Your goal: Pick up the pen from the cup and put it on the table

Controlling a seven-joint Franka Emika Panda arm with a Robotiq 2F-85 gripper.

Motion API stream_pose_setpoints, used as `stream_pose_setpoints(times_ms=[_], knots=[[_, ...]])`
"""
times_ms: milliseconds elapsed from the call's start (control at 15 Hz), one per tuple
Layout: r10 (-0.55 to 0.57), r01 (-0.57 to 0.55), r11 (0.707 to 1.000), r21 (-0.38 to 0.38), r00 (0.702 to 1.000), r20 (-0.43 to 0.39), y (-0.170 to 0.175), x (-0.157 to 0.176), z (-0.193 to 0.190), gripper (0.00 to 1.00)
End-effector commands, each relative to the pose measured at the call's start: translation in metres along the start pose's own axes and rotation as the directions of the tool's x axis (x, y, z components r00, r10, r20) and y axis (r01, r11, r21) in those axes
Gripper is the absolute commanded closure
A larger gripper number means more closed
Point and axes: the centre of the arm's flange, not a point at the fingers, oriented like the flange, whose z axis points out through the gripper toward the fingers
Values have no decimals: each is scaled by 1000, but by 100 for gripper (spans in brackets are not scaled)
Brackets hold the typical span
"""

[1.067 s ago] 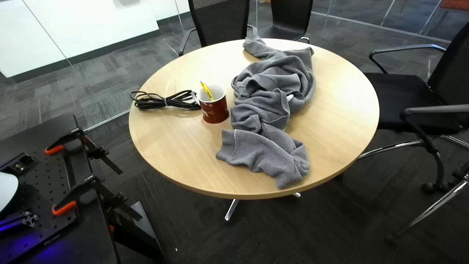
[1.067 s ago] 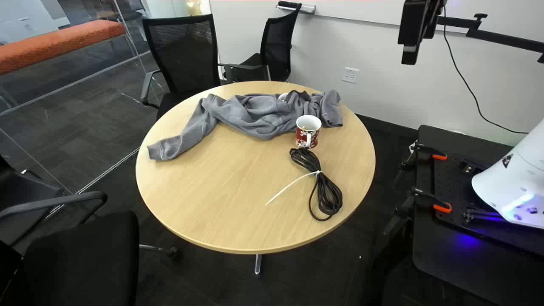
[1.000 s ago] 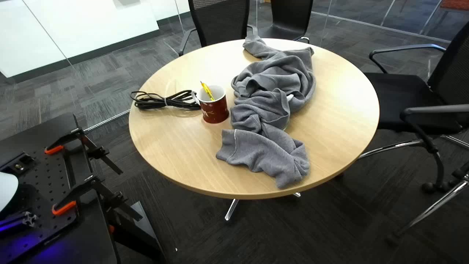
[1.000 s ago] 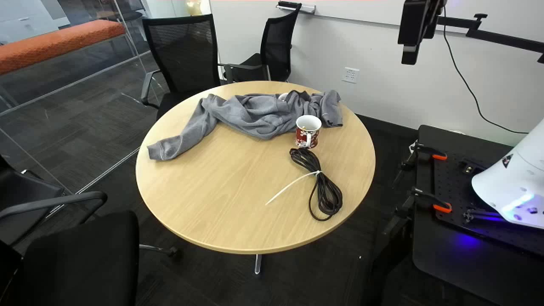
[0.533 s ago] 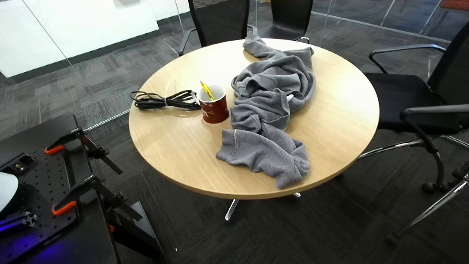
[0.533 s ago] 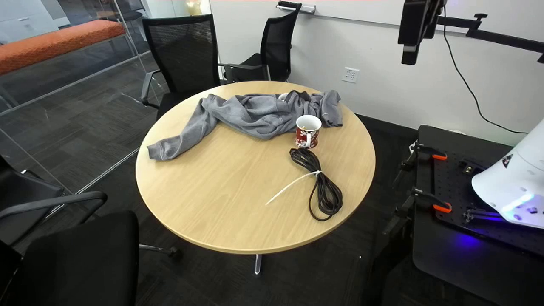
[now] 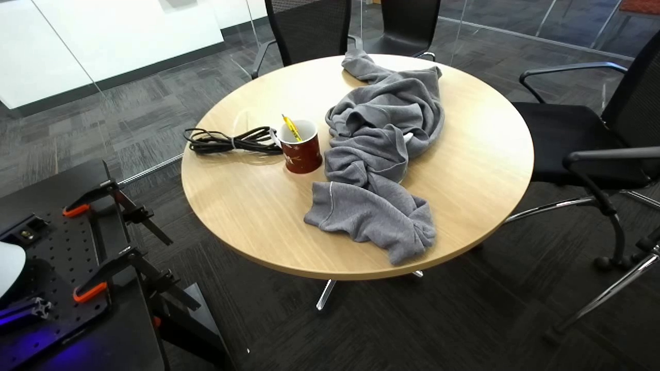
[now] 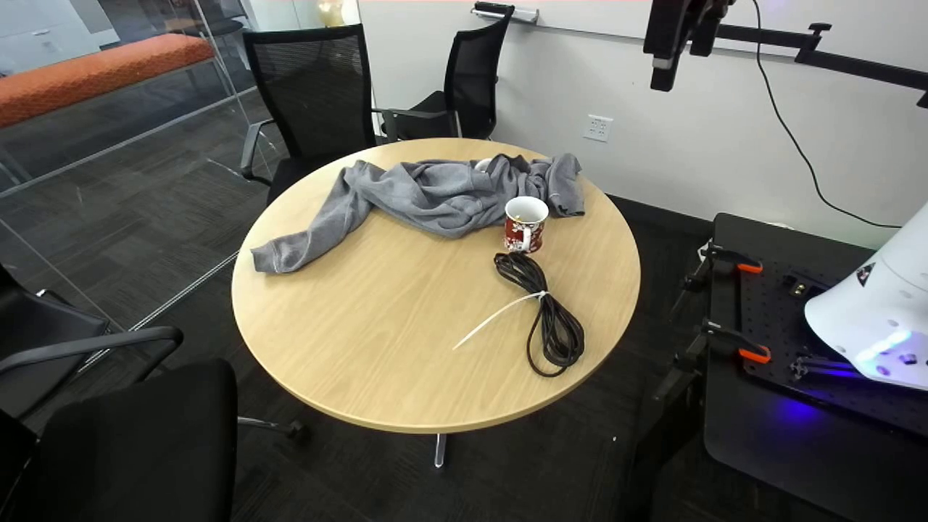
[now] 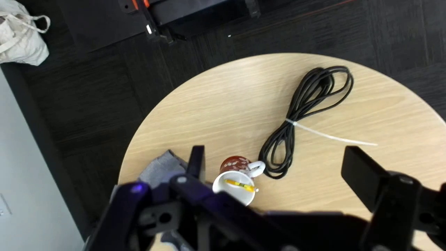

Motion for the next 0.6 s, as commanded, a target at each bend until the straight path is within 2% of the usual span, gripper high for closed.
stream_pose_setpoints(times_ms=[0,267,533], knots=[[70,-74,996,-46,995,-68,37,25,7,0],[56,-64,997,-49,987,-154,82,53,14,0],[-52,58,998,14,961,-272,115,78,28,0]])
